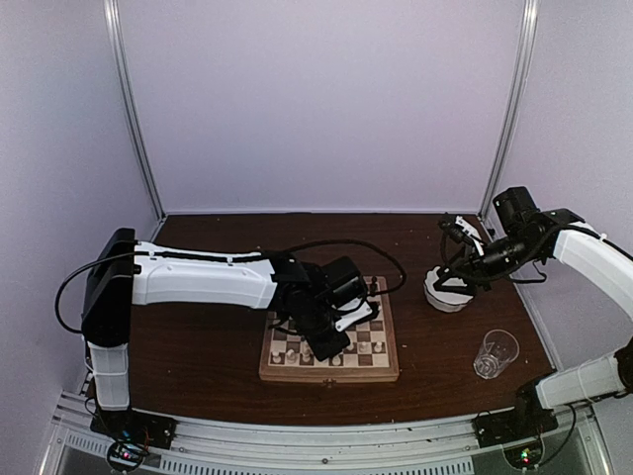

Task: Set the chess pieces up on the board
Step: Place the king at e1.

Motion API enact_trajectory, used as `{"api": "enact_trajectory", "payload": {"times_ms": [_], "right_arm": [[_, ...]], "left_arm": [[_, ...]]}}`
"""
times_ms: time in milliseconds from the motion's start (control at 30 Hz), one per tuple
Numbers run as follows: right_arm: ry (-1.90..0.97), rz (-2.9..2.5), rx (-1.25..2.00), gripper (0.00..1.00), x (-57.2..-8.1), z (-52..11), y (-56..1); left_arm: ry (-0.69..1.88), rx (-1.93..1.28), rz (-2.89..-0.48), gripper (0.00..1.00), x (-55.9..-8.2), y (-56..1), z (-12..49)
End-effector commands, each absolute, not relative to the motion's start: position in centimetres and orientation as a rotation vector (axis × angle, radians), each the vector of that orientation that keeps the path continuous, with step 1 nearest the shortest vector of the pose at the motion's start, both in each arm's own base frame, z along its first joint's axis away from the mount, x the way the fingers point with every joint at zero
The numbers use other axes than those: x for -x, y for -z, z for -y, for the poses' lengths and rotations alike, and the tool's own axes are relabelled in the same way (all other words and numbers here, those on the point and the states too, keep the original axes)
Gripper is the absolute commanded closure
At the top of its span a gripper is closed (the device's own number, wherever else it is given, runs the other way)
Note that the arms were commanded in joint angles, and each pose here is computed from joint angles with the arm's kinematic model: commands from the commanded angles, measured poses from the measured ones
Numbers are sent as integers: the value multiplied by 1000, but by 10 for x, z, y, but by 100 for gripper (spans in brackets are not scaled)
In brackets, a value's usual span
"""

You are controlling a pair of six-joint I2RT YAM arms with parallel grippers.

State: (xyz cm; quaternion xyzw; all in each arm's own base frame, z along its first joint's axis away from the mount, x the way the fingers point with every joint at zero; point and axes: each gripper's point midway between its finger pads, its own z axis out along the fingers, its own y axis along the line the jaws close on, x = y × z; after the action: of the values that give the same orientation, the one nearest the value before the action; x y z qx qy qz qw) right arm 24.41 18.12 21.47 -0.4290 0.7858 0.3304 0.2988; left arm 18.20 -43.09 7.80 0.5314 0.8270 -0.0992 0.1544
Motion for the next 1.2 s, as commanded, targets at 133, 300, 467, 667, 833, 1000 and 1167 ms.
{"api": "enact_trajectory", "payload": {"times_ms": [133,300,467,667,833,1000,1167], "right_arm": [[-886,-2064,1142,44,-241,-181,-218],[-885,-2065,1143,44,-241,-180,-217],[-885,-2065,1143,44,-241,-181,-217],[-884,-2064,1144,44,-241,-180,-217],[-884,-2064,1144,44,-240,-180,-217],[-884,-2064,1144,44,-240,-180,-217],[-888,-2060,1146,44,-240,-181,-218]], "left_arm": [[278,-1523,-2358,82,-184,-81,436],[285,-1521,-2363,77,-182,-82,436],[291,-1518,-2364,75,-182,-83,437],[305,-1514,-2356,72,-180,-87,440],[313,-1510,-2350,71,-180,-91,442],[337,-1503,-2346,71,-179,-96,445],[425,-1462,-2302,69,-179,-129,453]]}}
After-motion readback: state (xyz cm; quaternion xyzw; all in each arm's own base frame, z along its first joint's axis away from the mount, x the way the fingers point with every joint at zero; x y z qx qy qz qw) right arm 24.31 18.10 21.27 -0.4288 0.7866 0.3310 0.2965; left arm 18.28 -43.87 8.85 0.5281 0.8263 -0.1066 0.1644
